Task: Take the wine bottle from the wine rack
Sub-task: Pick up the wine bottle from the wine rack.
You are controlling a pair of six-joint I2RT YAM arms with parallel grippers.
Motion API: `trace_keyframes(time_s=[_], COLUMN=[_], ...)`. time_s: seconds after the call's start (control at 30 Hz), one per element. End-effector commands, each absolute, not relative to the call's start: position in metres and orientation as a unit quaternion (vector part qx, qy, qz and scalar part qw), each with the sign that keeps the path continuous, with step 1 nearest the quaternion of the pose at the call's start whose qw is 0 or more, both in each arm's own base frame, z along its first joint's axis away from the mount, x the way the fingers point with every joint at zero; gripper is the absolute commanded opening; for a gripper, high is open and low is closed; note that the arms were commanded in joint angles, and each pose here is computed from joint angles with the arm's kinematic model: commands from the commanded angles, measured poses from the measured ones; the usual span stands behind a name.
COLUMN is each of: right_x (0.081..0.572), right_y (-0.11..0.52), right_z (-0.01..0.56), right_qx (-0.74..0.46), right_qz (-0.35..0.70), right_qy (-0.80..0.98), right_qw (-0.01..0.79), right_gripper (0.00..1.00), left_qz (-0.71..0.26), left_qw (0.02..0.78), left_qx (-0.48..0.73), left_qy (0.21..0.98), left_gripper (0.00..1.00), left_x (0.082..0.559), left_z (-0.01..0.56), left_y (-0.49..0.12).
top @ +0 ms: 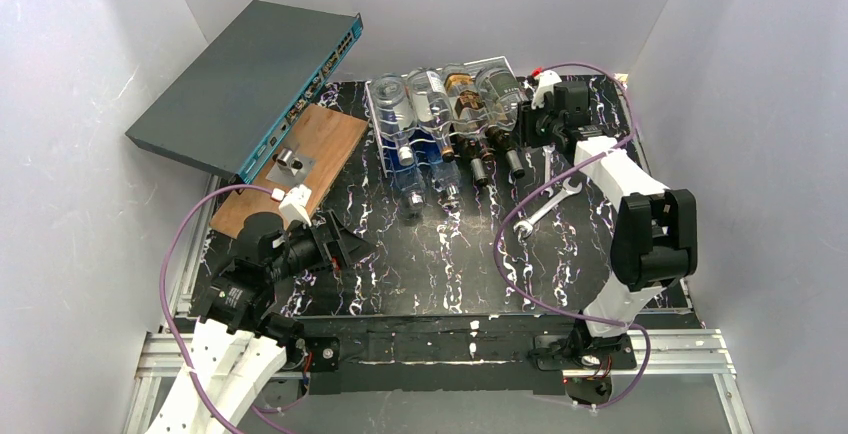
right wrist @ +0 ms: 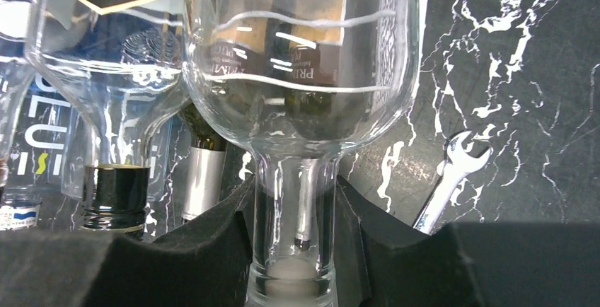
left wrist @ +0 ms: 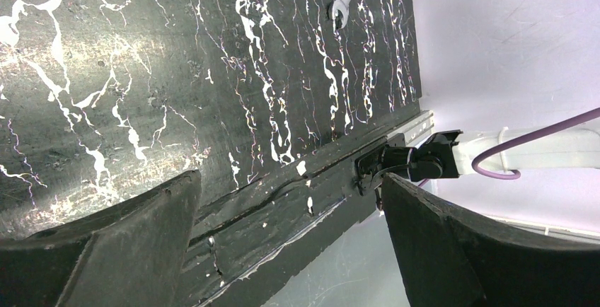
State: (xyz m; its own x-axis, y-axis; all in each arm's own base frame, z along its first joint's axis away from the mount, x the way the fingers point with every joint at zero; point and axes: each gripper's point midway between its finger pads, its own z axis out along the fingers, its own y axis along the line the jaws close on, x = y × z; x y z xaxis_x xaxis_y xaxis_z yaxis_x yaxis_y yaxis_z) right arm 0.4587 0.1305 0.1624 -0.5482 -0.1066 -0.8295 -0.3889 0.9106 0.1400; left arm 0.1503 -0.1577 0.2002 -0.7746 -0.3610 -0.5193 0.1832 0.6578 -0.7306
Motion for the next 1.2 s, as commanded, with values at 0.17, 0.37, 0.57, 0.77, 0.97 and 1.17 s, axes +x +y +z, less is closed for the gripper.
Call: trace_keyframes(time_s=[0.17, 0.37, 0.57, 0.77, 0.97, 1.17], right_x=[0.481, 0.484, 0.485, 0.485, 0.488, 0.495], right_y=[0.141, 0.143, 0.145, 0.145, 0.145, 0.146], right_z=[0.165, 0.160, 0.159, 0.160, 0.162, 0.164], right_qx=[-0.170, -0.170, -0.173, -0.173, -0.168, -0.156], right_qz=[0.163, 0.166, 0.169, 0.170, 0.171, 0.173], right_qy=[0.844, 0.847, 0.846, 0.846, 0.846, 0.850], right_qw=[0.482, 0.476, 0.475, 0.474, 0.476, 0.472], right_gripper=[0.35, 0.39, 0.49, 0.59, 0.59, 0.59], left_qz=[-0.420, -0.420, -0.420, -0.420, -0.421, -0.421], left_qw=[0.334, 0.335, 0.335, 0.333, 0.335, 0.335], left_qx=[-0.045, -0.044, -0.046, -0.047, -0.047, -0.047], left_qy=[0.843, 0.842, 0.842, 0.843, 0.842, 0.841], left_gripper=[0.98, 0.98, 0.98, 0.98, 0.98, 0.98], left_x=[0.151, 0.151, 0.150, 0.150, 0.149, 0.150], left_z=[0.209, 0.208, 0.207, 0.206, 0.207, 0.207], left_y=[-0.160, -0.160, -0.160, -0.160, -0.160, -0.160])
